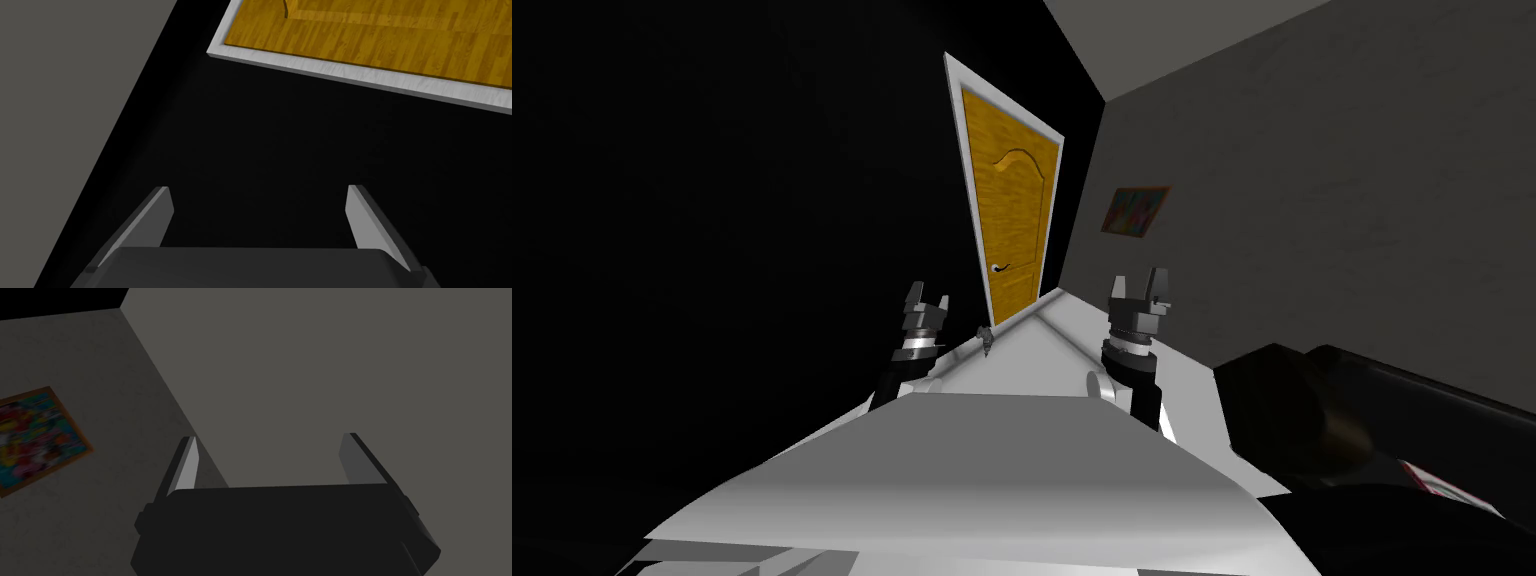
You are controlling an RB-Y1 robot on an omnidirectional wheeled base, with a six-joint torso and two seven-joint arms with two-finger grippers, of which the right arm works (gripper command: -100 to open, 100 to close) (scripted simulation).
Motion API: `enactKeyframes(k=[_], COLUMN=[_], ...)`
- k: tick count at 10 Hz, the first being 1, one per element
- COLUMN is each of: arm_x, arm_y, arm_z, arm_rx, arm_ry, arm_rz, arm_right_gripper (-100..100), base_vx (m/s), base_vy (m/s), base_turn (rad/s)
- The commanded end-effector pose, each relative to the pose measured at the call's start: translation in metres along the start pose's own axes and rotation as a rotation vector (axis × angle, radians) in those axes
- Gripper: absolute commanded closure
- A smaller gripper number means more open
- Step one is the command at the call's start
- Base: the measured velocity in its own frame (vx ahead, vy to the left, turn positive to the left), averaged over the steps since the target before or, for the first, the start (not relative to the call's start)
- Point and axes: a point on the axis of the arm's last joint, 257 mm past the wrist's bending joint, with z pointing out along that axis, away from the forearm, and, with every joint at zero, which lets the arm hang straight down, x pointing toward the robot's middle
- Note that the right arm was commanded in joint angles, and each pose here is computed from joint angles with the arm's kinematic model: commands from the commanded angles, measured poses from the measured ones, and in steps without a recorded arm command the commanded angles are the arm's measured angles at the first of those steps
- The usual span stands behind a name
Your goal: Pull the door open
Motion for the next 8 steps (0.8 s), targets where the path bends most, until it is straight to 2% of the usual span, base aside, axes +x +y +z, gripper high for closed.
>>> enactKeyframes(k=[1,8], arm_x=[0.004,0.017], arm_y=[-0.015,-0.077], arm_z=[-0.0032,-0.0195], arm_rx=[0.023,0.123], arm_ry=[0.013,0.059], arm_rz=[0.009,0.039], arm_right_gripper=[-100,-100], base_vx=[0.057,0.092], base_vy=[0.005,-0.012], base_turn=[0.160,0.128])
